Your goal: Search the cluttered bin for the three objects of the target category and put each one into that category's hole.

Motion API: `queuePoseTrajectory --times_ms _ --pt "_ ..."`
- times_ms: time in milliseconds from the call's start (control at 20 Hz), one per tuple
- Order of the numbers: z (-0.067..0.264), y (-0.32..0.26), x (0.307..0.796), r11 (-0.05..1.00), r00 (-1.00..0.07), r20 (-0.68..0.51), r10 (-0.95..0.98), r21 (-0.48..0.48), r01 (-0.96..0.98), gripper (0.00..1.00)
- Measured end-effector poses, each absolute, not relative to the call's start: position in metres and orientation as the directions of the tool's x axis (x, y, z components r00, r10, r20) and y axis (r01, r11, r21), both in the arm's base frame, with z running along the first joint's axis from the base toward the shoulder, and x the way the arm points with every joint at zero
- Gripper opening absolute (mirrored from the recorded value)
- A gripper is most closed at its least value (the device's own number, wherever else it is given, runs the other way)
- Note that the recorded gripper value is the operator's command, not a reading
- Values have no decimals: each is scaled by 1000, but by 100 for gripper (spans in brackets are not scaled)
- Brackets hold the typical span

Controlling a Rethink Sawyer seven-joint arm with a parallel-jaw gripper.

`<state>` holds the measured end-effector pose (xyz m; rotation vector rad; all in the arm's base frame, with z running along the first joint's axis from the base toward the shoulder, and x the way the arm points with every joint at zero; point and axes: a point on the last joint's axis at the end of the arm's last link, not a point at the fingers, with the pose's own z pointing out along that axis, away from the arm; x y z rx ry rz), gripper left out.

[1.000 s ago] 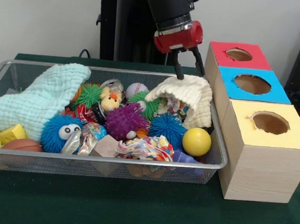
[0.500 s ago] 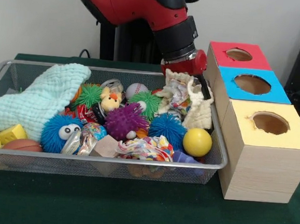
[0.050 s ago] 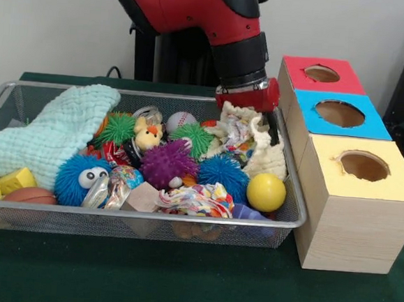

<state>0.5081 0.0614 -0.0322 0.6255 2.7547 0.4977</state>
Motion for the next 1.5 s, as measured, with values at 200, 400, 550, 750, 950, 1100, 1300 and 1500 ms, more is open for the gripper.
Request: queuePoseTrajectory --times_ms 200,400,550,750,950,1100,1300,1500 --pt "-59 71 506 898 -842 -332 425 274 345 100" --pt "-70 79 495 929 -778 -509 369 192 315 100" --pt "-76 75 488 943 -730 -602 323 142 299 100" --pt "-77 46 485 951 -671 -693 264 72 301 100" --pt "-81 6 487 943 -634 -742 216 -10 333 100" --pt "-83 -18 489 928 -613 -769 180 -74 365 100" --pt "-81 -29 490 926 -598 -793 118 -130 355 100" --pt "-81 -50 489 918 -600 -797 72 -183 353 100"
